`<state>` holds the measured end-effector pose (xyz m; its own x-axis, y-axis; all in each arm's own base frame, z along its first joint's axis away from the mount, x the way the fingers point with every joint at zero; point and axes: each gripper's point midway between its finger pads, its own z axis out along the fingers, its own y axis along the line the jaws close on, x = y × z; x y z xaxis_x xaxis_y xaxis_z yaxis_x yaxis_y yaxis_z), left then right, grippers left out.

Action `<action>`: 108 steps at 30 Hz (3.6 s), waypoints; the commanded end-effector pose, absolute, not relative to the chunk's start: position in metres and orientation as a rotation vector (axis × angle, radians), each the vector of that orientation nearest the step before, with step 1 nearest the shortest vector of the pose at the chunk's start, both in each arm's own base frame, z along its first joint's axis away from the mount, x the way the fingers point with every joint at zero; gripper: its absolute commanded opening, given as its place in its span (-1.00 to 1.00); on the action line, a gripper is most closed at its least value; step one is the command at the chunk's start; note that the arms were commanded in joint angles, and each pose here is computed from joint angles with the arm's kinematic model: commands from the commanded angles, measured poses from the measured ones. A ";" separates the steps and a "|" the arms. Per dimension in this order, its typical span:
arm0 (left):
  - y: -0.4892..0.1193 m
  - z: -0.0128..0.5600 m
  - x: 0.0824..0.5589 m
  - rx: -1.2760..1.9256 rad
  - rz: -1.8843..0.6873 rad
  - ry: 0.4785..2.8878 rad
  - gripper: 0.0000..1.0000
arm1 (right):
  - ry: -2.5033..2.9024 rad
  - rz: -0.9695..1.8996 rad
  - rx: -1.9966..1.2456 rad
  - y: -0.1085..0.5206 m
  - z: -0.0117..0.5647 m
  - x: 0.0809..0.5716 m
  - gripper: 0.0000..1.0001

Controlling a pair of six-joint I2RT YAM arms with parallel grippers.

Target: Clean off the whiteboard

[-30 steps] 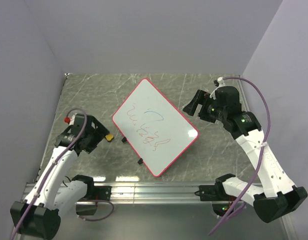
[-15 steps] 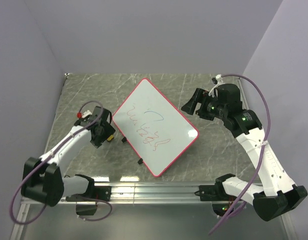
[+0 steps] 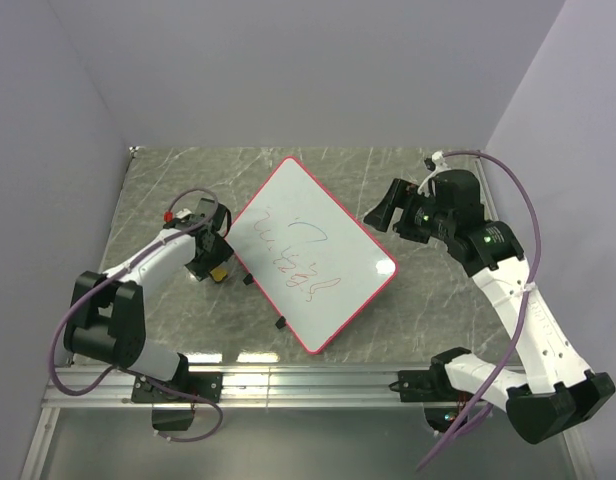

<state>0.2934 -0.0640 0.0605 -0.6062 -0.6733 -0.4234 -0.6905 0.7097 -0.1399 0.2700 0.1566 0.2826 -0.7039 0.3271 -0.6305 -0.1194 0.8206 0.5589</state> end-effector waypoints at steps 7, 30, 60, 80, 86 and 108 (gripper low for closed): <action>-0.052 0.054 0.306 -1.054 0.094 2.437 0.22 | 2.250 0.740 0.119 0.158 0.278 0.278 0.74; -0.054 0.012 0.306 -1.066 0.052 2.491 -0.19 | 2.258 0.725 0.069 0.164 0.290 0.295 0.74; -0.180 0.208 0.295 -0.380 -0.761 2.265 -0.99 | 2.316 0.964 -0.114 0.224 0.250 0.366 0.44; -0.370 0.249 0.280 0.152 -1.035 2.262 -0.99 | 2.341 0.994 -0.123 0.215 0.230 0.333 0.15; -0.352 0.215 0.272 0.089 -0.960 2.330 -0.99 | 2.202 0.987 -0.127 0.212 0.293 0.342 0.16; -0.315 0.181 0.244 0.023 -0.885 2.398 -0.99 | 2.296 1.131 -0.074 0.212 0.221 0.352 0.13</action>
